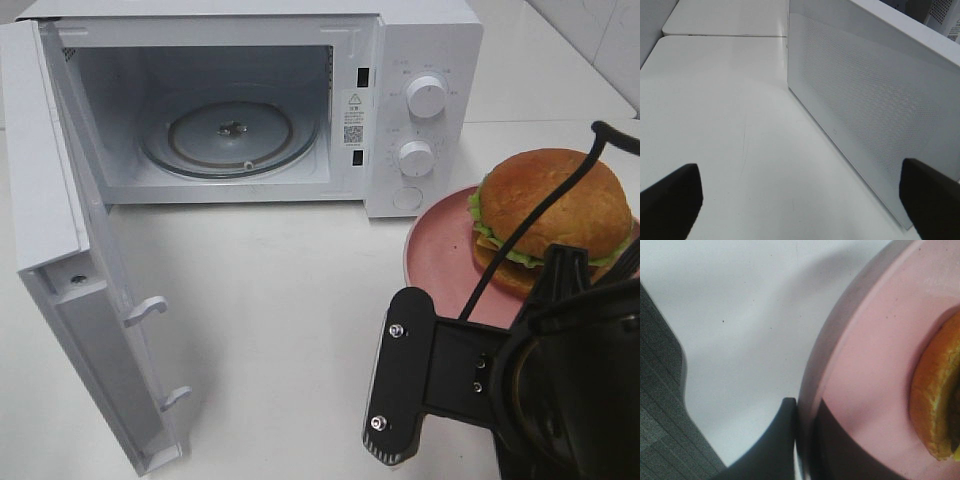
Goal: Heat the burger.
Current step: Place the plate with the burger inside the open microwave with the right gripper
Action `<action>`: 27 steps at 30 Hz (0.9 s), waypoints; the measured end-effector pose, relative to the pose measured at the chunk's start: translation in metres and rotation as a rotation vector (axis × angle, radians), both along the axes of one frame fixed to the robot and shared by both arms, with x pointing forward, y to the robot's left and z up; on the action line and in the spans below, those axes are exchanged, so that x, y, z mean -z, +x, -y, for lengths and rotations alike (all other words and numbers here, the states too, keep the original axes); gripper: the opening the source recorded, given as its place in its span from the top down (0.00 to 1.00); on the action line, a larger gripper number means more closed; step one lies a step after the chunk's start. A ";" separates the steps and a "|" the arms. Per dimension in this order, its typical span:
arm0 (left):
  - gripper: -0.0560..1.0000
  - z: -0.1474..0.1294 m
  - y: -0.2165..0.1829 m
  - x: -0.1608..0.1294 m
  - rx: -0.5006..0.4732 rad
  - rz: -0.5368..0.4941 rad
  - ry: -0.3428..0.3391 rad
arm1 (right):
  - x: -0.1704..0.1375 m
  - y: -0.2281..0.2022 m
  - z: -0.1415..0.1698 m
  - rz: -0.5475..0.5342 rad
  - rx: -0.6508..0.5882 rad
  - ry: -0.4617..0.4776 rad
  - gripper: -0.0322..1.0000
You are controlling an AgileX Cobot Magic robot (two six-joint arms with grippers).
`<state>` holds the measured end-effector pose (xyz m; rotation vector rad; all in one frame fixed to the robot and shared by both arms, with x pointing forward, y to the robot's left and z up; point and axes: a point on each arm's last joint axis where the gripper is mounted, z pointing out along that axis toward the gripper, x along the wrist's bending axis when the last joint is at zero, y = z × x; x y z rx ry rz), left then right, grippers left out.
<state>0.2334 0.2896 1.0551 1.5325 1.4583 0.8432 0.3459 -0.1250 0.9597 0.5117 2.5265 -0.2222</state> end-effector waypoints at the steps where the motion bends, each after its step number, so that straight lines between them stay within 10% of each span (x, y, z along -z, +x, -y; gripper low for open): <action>1: 0.01 0.000 0.000 0.000 0.000 0.000 0.000 | 0.000 0.000 0.000 0.000 0.000 0.000 0.94; 27: 0.01 0.000 0.000 0.000 0.000 0.000 0.000 | 0.000 0.006 -0.018 0.020 -0.335 0.037 0.94</action>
